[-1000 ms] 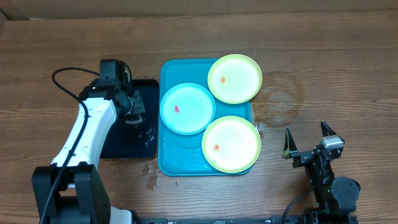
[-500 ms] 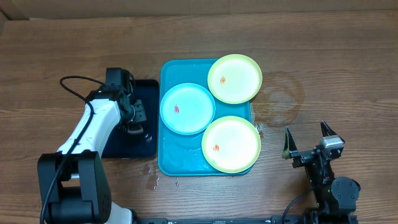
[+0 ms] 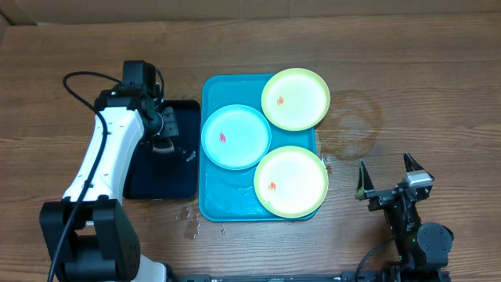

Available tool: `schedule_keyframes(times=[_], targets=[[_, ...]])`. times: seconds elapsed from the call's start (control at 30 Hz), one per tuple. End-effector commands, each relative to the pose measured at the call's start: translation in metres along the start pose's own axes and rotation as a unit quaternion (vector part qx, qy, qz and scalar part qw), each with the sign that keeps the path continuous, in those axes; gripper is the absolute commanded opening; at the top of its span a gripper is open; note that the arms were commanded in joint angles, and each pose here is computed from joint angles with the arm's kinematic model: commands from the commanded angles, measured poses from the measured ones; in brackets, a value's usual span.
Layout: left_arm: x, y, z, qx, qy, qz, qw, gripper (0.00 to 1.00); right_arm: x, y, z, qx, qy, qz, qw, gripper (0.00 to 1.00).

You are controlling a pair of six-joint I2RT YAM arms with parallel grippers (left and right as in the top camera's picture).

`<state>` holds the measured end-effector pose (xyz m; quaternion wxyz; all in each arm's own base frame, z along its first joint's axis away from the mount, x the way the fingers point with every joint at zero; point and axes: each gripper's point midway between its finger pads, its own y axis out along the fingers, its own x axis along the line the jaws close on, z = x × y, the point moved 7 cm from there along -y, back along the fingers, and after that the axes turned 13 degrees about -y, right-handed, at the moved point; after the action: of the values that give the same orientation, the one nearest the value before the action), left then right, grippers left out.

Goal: Clean dirty plates on tray and stack at the side

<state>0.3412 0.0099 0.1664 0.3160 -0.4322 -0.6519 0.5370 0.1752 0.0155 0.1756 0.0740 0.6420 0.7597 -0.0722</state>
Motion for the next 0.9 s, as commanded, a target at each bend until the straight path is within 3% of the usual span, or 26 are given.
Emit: schedule_keyframes(times=[0.0, 0.87], targets=[[0.004, 0.003, 0.002, -0.004, 0.01, -0.008, 1.0, 0.04, -0.001, 0.0, 0.003, 0.001, 0.0, 0.006, 1.0, 1.0], [0.005, 0.021, 0.009, -0.004, -0.005, -0.001, 1.0, 0.04, -0.001, 0.0, 0.003, 0.0, -0.001, 0.006, 1.0, 1.0]])
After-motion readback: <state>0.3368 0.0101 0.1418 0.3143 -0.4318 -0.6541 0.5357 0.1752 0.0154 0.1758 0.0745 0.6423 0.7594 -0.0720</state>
